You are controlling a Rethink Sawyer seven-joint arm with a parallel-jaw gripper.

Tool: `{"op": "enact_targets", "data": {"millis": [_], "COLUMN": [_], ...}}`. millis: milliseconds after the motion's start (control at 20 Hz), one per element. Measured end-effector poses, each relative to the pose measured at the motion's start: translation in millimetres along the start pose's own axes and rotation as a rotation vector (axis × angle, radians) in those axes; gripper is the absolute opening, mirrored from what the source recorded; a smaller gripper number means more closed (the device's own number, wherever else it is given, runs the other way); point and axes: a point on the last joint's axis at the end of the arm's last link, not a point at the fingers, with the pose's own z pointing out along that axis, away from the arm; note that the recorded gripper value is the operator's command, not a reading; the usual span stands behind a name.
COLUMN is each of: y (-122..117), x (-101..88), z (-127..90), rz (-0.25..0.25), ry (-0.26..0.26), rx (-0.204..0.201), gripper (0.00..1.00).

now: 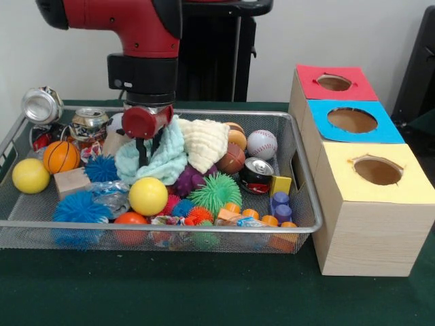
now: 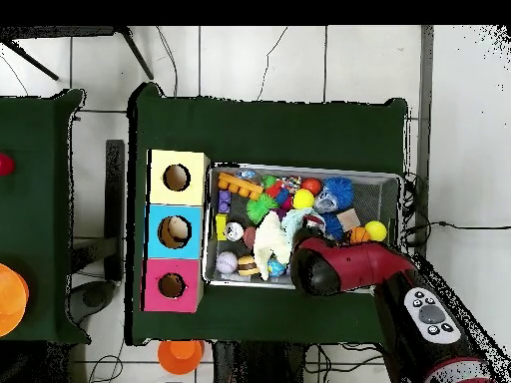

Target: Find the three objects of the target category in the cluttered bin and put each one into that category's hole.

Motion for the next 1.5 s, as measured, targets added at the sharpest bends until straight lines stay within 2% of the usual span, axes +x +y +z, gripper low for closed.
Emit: {"op": "enact_targets", "data": {"millis": [200, 300, 400, 500, 550, 600, 650, 850, 1000, 1050, 1200, 1350, 1500], "y": [-1.9, -2.4, -1.6, -2.0, -2.7, -3.4, -3.3, -0.2, 9.8, 12.4, 15.0, 13.1, 8.0], "x": [15.5, 28.3, 41.5, 52.8, 55.3, 58.3, 60.2, 63.7, 60.0, 58.6, 56.6, 54.7, 51.4], "z": [4.8, 11.6, 20.5, 27.5, 28.4, 29.4, 29.9, 32.6, 35.7, 36.5, 37.8, 38.8, 36.8], "rz": [0.050, 0.113, 0.217, 0.356, 0.397, 0.456, 0.494, 0.624, 0.728, 0.747, 0.787, 0.834, 0.858], "ry": [-0.023, -0.056, -0.112, -0.189, -0.212, -0.246, -0.267, -0.345, -0.430, -0.450, -0.495, -0.556, -0.606], "rx": [0.010, 0.007, -0.007, -0.033, -0.044, -0.065, -0.083, -0.180, -0.314, -0.339, -0.372, -0.378, -0.372], "gripper": [1.00, 1.00, 1.00, 1.00, 1.00, 1.00, 1.00, 1.00, 1.00, 1.00, 1.00, 1.00, 1.00]}}
